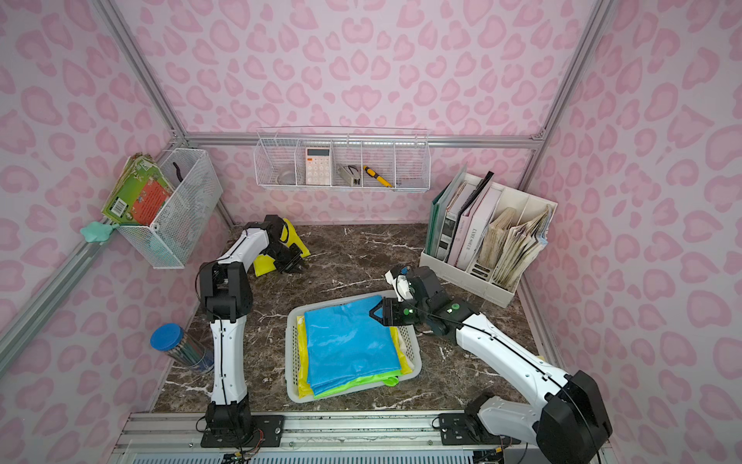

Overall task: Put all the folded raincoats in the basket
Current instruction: Move the raincoat to the center of the board.

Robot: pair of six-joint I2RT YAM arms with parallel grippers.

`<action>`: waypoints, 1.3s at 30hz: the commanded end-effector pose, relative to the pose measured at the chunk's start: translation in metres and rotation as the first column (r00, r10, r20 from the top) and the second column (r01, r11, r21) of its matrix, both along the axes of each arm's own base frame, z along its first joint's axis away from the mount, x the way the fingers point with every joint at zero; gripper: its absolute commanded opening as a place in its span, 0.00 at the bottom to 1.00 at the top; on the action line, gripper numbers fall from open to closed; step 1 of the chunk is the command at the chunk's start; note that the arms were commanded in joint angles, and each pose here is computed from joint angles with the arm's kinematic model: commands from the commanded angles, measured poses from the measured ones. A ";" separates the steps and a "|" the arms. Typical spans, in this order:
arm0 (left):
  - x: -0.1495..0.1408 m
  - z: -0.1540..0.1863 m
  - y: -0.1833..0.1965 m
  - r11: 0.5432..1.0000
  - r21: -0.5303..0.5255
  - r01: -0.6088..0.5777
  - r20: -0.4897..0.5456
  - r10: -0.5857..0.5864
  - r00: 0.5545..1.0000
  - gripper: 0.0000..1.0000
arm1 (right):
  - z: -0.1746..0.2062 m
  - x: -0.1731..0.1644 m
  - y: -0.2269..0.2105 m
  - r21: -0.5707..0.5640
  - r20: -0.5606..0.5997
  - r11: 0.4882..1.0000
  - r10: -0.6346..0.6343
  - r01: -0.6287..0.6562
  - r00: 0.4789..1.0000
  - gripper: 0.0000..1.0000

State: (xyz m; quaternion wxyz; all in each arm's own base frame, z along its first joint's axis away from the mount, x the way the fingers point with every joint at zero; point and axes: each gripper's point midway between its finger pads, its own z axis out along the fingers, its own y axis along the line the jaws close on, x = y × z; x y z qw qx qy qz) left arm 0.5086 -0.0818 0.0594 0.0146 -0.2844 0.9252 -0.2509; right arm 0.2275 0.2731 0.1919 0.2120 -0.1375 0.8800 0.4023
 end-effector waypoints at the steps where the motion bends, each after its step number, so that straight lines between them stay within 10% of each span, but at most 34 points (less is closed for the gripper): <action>1: 0.006 0.035 -0.001 0.999 -0.011 0.038 0.096 -0.037 0.995 0.28 | 0.004 0.000 0.001 0.015 0.012 1.000 0.002 -0.002 1.000 0.51; 17: 0.030 -0.004 0.156 0.935 0.247 -0.253 0.061 0.246 0.967 0.27 | -0.010 -0.003 0.001 0.003 -0.035 1.000 -0.001 0.001 0.999 0.51; 27: 0.013 -0.053 0.124 0.964 0.163 -0.208 -0.098 0.226 0.969 0.26 | -0.005 -0.001 0.005 0.016 -0.043 1.000 0.000 0.001 0.999 0.51; 39: -0.026 0.036 -0.016 0.999 -0.022 -0.031 0.007 0.031 0.999 0.30 | 0.003 0.010 0.011 0.019 -0.015 1.000 0.003 -0.003 1.000 0.52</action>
